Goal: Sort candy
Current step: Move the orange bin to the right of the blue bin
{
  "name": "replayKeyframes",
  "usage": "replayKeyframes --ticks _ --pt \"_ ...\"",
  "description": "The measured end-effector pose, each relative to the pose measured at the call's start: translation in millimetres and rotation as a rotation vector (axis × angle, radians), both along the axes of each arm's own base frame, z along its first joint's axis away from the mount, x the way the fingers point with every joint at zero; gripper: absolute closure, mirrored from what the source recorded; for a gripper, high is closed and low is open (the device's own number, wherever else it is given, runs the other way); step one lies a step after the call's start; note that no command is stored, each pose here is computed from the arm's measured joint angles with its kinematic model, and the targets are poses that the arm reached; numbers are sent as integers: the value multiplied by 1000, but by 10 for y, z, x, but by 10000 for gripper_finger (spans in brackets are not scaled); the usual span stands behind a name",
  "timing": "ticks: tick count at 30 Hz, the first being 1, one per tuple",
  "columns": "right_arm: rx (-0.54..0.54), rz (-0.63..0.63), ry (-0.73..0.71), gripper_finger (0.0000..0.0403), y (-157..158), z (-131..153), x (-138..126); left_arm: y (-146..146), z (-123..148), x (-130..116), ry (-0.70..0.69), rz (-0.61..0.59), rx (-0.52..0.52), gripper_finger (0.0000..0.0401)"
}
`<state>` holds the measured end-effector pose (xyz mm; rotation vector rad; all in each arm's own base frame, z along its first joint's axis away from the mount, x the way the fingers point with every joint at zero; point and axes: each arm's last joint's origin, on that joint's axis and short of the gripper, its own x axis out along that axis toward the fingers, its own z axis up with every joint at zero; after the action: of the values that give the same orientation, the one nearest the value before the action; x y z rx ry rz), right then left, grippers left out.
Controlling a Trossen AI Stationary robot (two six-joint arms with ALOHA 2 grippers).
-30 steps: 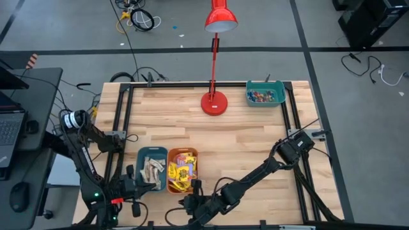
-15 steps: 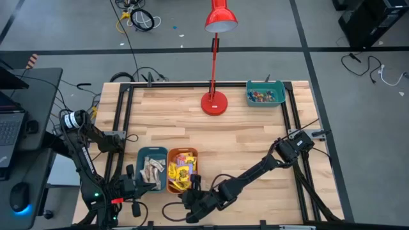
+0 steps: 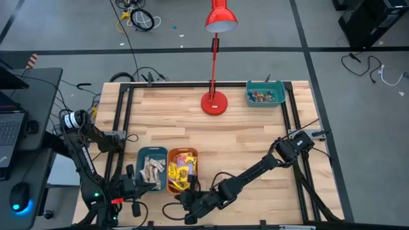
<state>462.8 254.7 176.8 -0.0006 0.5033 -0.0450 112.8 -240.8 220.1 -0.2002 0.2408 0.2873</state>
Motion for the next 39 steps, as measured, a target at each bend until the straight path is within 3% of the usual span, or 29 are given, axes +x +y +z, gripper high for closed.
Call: replayKeyframes --ticks 7,14,39 --pt "91 76 54 403 35 -89 2 1 1 -1 0 0 1 401" --pt "32 -17 127 403 -6 -182 -58 1 1 -1 1 -1 1 401" --pt "33 -62 118 403 -175 -177 35 1 1 -1 1 0 1 401"
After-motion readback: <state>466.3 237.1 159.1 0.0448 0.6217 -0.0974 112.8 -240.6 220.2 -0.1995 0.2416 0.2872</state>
